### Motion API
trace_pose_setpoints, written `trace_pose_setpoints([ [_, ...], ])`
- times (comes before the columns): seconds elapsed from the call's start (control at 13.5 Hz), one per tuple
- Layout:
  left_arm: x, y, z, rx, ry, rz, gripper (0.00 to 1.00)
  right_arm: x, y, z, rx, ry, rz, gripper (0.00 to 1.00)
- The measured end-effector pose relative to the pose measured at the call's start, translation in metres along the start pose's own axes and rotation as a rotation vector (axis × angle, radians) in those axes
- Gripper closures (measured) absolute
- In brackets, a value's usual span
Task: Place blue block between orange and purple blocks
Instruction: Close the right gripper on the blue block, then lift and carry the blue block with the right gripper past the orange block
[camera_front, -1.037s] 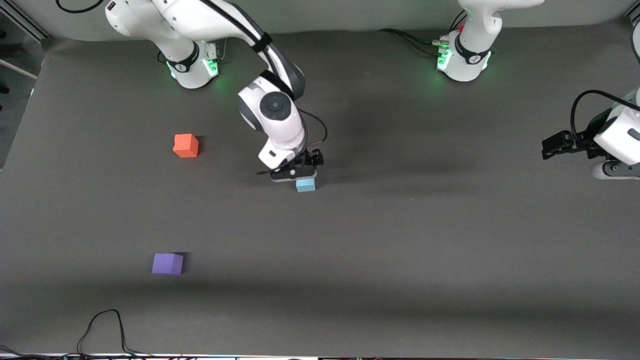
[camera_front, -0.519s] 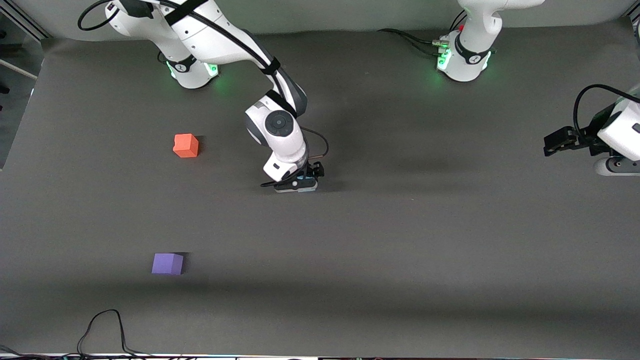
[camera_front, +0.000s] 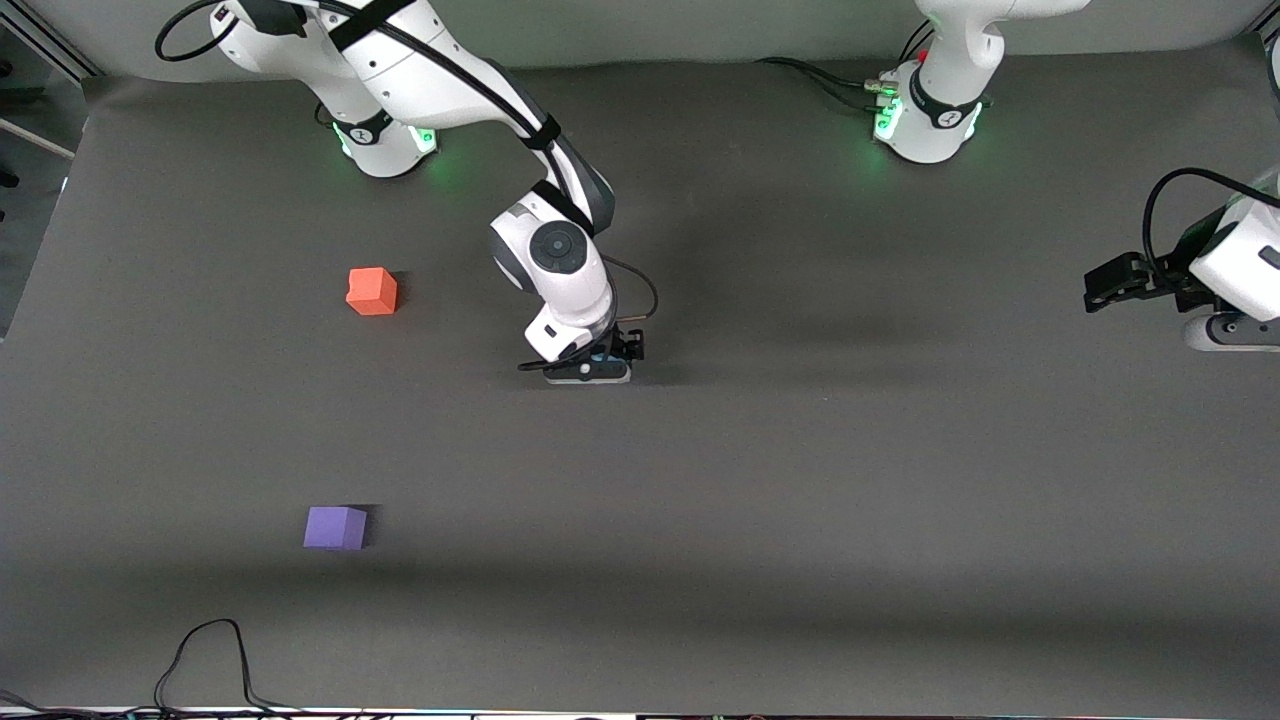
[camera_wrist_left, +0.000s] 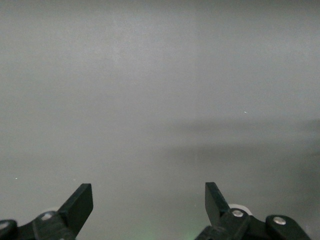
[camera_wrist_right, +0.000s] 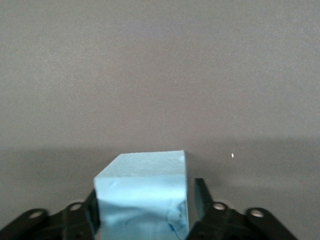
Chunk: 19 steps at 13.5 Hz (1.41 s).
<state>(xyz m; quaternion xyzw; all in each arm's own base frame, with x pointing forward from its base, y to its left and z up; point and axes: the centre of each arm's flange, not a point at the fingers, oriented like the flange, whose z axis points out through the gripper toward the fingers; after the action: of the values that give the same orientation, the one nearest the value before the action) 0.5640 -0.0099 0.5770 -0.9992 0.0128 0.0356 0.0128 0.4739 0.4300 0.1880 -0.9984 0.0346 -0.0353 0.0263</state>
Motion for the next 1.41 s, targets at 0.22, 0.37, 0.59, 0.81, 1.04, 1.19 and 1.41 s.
trace_pose_setpoints([
  [0.22, 0.000, 0.003, -0.001, 0.000, 0.001, 0.006, 0.00, 0.008, -0.006, -0.016, -0.046, -0.047, 0.007, 0.47],
  [0.37, 0.000, 0.002, -0.001, 0.000, 0.001, 0.003, 0.00, 0.023, -0.023, -0.064, -0.072, -0.077, 0.007, 0.47],
  [0.59, 0.000, 0.000, 0.000, 0.001, 0.000, -0.002, 0.00, 0.049, -0.026, -0.176, -0.008, -0.106, -0.005, 0.47],
  [0.81, 0.000, 0.001, 0.000, 0.001, 0.000, -0.002, 0.00, 0.080, 0.022, -0.298, 0.070, -0.103, -0.024, 0.47],
  [1.04, 0.000, -0.002, -0.002, 0.001, 0.004, -0.006, 0.00, 0.101, 0.078, -0.379, 0.071, -0.089, -0.028, 0.47],
  [1.19, 0.000, -0.002, -0.003, 0.001, 0.005, -0.007, 0.00, 0.113, 0.102, -0.405, 0.063, -0.082, -0.010, 0.47],
  [1.41, 0.000, -0.001, -0.003, 0.001, 0.004, -0.006, 0.00, 0.139, 0.166, -0.423, 0.052, -0.112, -0.020, 0.47],
])
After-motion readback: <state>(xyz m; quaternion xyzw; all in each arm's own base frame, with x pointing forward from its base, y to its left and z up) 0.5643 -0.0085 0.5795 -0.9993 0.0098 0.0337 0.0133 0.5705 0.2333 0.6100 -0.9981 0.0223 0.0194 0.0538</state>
